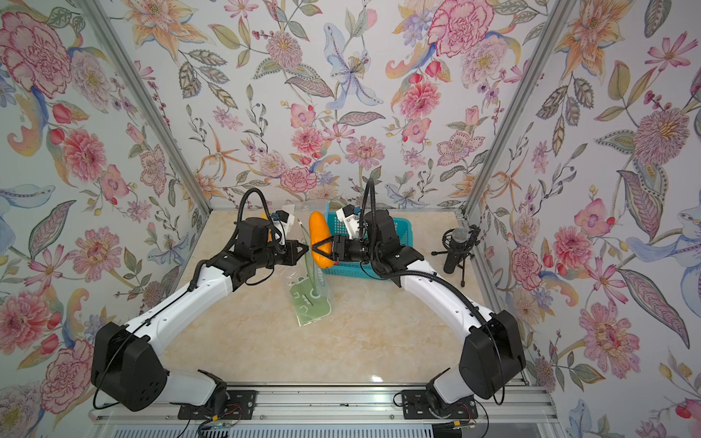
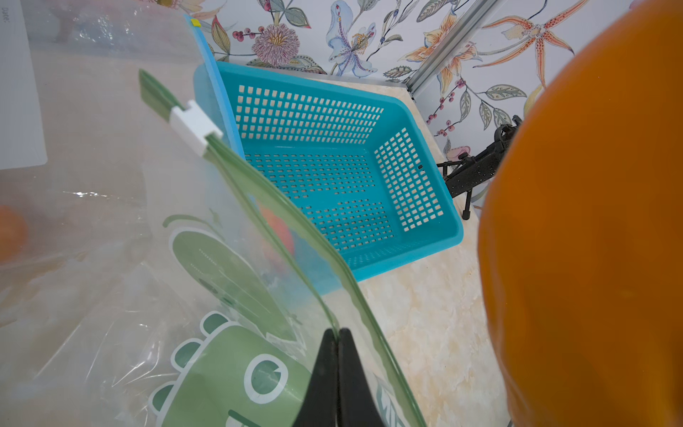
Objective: Place the mango in a zip-top bag and seal the zipper
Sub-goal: Place the mango in the zipper food storage bag.
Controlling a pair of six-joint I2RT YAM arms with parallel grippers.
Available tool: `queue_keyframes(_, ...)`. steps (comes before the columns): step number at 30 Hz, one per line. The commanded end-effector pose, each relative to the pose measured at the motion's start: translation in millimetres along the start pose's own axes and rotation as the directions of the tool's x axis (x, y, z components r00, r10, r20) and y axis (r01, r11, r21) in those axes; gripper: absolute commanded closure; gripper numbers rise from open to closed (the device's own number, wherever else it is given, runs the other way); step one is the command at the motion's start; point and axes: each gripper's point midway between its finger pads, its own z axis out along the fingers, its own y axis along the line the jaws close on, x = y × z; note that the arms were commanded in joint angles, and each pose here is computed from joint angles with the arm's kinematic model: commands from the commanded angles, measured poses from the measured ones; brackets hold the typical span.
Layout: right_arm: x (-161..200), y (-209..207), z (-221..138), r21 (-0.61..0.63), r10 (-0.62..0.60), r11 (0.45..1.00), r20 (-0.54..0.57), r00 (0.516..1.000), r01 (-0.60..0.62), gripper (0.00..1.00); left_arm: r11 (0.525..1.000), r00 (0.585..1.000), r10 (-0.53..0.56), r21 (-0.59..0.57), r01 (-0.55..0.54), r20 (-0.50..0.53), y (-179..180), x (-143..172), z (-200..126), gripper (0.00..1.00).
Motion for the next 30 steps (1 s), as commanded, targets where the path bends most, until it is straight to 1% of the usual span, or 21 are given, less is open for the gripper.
queue_keyframes(1,-15,27,7,-0.169,0.025,0.986,0.057,0.998,-0.016,0.62,0.999,0.998,-0.026,0.03,0.024,0.052,-3,-12,-5,1.0)
queue_keyframes(4,-9,33,16,-0.211,0.049,0.977,0.039,0.998,-0.04,0.62,0.999,0.997,-0.031,0.039,0.029,0.064,-5,-17,-5,1.0)
queue_keyframes(6,-3,32,21,-0.198,0.046,0.979,0.029,0.999,-0.039,0.62,0.999,0.997,-0.032,0.043,0.029,0.073,-7,-21,-6,1.0)
queue_keyframes(11,10,9,22,-0.122,0.072,0.99,0.034,0.997,-0.068,0.62,0.998,0.996,-0.035,0.046,0.032,0.084,-10,-25,-9,1.0)
queue_keyframes(13,15,-5,21,-0.053,0.072,0.996,0.037,0.997,-0.07,0.62,0.998,0.996,-0.035,0.05,0.031,0.087,-13,-28,-12,1.0)
queue_keyframes(15,18,-23,18,0.056,0.054,0.997,0.041,0.998,-0.057,0.62,0.998,0.996,-0.03,0.049,0.026,0.089,-15,-30,-15,1.0)
queue_keyframes(18,20,-46,11,0.207,0.032,0.977,0.042,0.999,-0.04,0.61,0.999,0.997,-0.013,0.033,0.011,0.076,-16,-32,-19,1.0)
queue_keyframes(20,21,-57,5,0.286,0.013,0.958,0.032,0.999,-0.022,0.61,1.0,0.998,0.002,0.024,-0.004,0.066,-18,-34,-23,1.0)
queue_keyframes(21,20,-64,2,0.33,0.005,0.944,0.025,1.0,-0.013,0.61,1.0,0.998,0.011,0.024,-0.012,0.058,-19,-35,-24,1.0)
queue_keyframes(24,27,-62,5,0.366,-0.035,0.93,-0.021,0.999,0.04,0.61,0.999,0.999,0.034,0.012,-0.034,0.013,-21,-33,-26,1.0)
queue_keyframes(27,25,-54,-1,0.355,-0.064,0.932,-0.034,0.997,0.072,0.61,0.998,0.996,0.056,-0.034,-0.059,-0.065,-14,-23,-26,1.0)
queue_keyframes(29,28,-45,-8,0.322,-0.059,0.944,-0.055,0.997,0.074,0.61,0.994,0.99,0.073,-0.072,-0.083,-0.124,-9,-15,-24,1.0)
queue_keyframes(30,23,-49,-19,0.308,-0.031,0.95,-0.045,0.999,0.043,0.61,0.987,0.983,0.101,-0.107,-0.119,-0.155,-6,-13,-22,1.0)
